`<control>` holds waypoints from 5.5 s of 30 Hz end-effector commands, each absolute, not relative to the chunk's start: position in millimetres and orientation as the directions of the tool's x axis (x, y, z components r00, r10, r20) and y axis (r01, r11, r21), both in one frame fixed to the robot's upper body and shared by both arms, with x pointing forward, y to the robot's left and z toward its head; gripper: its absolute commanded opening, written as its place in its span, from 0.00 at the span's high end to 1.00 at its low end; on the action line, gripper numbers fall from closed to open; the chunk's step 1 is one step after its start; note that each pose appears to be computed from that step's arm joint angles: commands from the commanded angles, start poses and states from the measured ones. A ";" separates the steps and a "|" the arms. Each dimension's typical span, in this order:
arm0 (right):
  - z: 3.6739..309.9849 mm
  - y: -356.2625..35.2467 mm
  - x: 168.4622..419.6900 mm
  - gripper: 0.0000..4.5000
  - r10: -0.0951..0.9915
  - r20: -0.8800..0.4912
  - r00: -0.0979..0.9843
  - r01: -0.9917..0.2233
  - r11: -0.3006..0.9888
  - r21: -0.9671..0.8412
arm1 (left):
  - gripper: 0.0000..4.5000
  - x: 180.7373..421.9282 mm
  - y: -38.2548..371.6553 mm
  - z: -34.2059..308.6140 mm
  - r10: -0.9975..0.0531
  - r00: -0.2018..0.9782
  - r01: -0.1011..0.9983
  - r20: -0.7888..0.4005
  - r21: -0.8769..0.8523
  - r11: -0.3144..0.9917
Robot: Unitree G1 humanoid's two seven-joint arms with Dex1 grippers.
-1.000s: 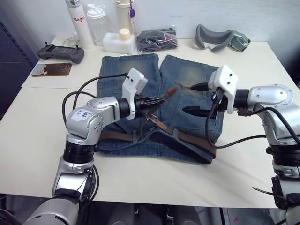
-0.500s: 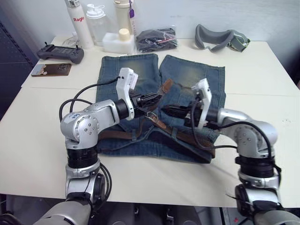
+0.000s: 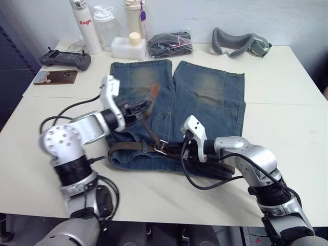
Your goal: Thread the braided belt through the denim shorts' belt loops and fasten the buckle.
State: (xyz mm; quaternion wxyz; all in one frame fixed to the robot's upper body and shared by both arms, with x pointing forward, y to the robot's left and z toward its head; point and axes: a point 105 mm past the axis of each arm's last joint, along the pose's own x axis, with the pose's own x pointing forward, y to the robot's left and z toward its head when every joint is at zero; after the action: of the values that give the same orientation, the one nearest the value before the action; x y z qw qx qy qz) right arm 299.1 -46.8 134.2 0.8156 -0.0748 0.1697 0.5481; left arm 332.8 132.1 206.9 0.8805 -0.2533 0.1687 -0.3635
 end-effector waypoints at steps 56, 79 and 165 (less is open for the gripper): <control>129.4 -25.4 314.0 0.98 0.932 -0.353 0.078 -0.925 0.200 0.324 | 1.00 289.4 193.7 83.9 -0.487 0.773 0.360 -0.406 -0.351 0.864; 149.4 -35.2 313.3 0.98 0.933 -0.355 0.062 -0.932 0.182 0.315 | 1.00 288.3 188.4 80.2 -0.484 0.783 0.356 -0.390 -0.358 0.863; -14.7 -42.5 288.6 0.98 0.546 -0.838 0.012 -0.966 0.223 0.131 | 1.00 350.1 118.6 225.4 -0.852 0.516 0.819 0.092 -0.345 0.459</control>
State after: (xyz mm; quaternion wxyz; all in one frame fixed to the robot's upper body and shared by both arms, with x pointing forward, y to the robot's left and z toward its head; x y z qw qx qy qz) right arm 312.6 10.4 91.7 0.7099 -0.2070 0.2158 0.6377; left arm 344.8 123.2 191.4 0.8553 -0.1963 0.1100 -0.4667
